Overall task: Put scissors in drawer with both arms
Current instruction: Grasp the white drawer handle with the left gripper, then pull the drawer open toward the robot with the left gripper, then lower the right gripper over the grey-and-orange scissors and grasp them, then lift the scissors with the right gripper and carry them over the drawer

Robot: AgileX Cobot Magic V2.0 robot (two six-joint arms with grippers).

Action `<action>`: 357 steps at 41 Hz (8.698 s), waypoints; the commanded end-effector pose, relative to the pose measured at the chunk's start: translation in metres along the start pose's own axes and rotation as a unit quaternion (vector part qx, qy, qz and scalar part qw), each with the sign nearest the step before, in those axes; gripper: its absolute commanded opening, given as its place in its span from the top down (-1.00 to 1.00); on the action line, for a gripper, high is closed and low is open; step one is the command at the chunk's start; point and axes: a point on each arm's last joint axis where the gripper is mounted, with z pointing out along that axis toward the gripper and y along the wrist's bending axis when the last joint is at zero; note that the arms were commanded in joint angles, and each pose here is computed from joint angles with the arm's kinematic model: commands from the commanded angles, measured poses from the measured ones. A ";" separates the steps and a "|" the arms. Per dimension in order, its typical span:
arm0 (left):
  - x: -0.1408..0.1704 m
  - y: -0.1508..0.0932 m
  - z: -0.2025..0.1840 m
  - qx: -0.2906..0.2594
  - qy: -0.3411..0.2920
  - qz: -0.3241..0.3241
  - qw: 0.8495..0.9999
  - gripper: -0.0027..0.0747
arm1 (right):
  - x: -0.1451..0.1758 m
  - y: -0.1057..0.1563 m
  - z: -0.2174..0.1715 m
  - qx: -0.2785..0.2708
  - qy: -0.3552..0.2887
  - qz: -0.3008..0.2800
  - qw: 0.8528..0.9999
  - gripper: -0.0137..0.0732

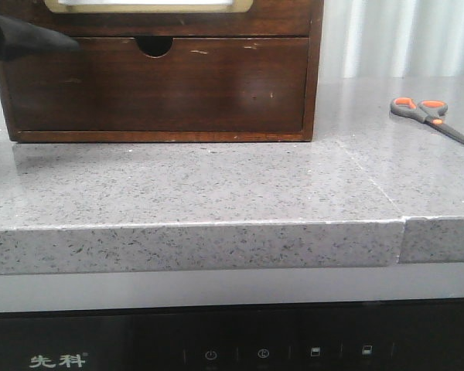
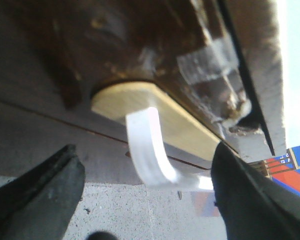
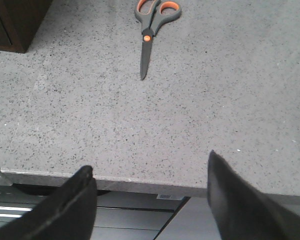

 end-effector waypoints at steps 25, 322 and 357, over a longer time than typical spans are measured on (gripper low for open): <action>0.001 -0.030 -0.004 0.124 0.032 0.003 0.992 0.67 | -0.015 -0.002 -0.004 0.007 -0.045 -0.007 0.999 -0.46; 0.103 -0.150 -0.185 -0.123 0.011 0.508 0.852 -0.29 | -0.224 0.200 0.056 -0.326 -0.137 -0.415 0.838 0.48; 0.103 -0.150 -0.185 -0.123 0.011 0.508 0.852 -0.29 | -0.192 0.238 0.133 -0.348 -0.043 -0.426 0.834 -0.05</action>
